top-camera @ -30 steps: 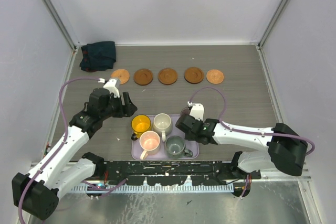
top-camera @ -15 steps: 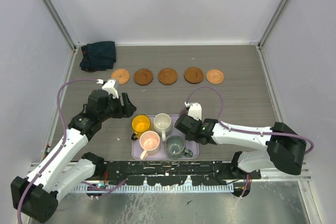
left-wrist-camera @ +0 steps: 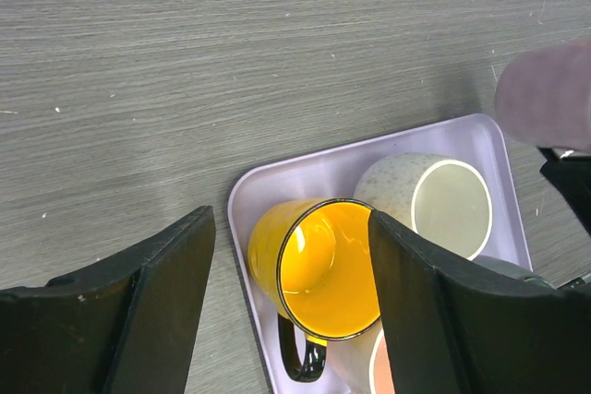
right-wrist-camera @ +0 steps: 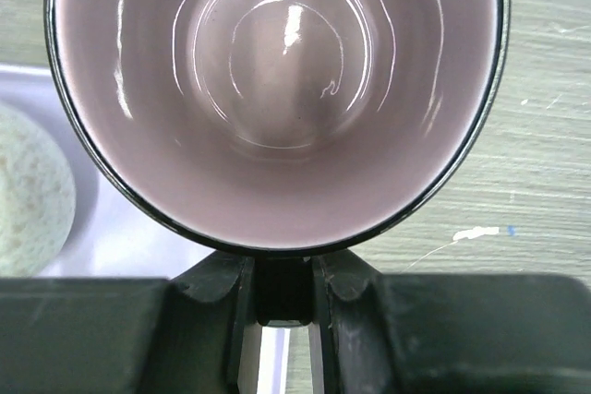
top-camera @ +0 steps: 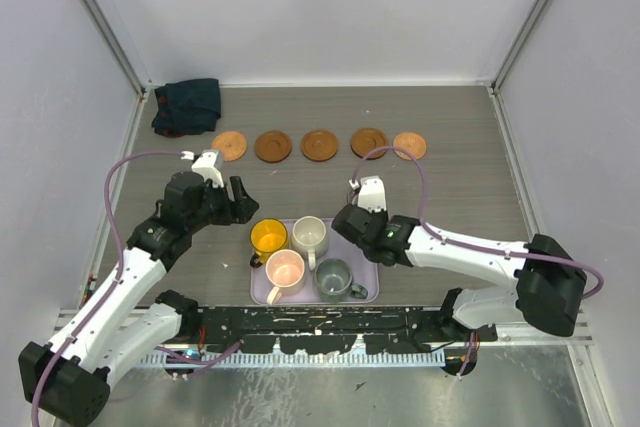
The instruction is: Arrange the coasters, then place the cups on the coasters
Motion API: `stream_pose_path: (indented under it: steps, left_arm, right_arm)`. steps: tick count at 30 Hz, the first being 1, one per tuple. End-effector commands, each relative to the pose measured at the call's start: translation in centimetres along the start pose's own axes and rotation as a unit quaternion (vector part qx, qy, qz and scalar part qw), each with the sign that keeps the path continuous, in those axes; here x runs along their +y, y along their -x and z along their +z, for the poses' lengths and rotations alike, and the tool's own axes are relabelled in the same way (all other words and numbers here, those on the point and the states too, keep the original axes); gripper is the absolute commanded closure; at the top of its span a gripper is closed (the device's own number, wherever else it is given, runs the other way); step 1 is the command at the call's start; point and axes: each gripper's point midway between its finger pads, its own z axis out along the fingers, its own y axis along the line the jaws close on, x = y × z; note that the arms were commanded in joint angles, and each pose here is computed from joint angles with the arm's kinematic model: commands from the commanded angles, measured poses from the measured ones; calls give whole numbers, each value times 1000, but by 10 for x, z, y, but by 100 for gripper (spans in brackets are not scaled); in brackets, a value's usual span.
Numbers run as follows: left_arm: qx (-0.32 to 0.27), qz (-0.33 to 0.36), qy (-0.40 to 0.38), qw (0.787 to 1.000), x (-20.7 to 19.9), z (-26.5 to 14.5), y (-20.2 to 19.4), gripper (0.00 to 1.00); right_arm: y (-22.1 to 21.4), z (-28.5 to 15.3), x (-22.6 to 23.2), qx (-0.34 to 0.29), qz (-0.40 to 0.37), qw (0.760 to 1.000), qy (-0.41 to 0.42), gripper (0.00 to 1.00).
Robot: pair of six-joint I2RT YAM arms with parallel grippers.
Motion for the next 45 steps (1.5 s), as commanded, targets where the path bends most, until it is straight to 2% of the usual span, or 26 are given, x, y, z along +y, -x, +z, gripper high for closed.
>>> stream_pose_path:
  steps: [1,11,18,31,37,45]
  left_arm:
    - [-43,2,-19,999,-12,-5,24,31]
    - [-46,-6,-19,999,-15,-1,31,31]
    - [-47,-13,-9,999,-14,7,38,31]
    - [-43,-23,-2,999,-11,24,39,31]
    - [-40,-24,1,999,-10,25,37,30]
    - [-41,-24,5,999,-7,28,36,30]
  right_arm:
    - [78,-9,-23,-100,47,994,-26,99]
    - [161,42,-110,-130,101,984,-70,99]
    - [184,88,-153,-131,151,977,-76,99]
    - [213,148,-171,-140,122,982,-42,99]
    - [210,161,-169,-132,85,987,-24,99]
    - [198,174,-168,-128,75,989,-19,99]
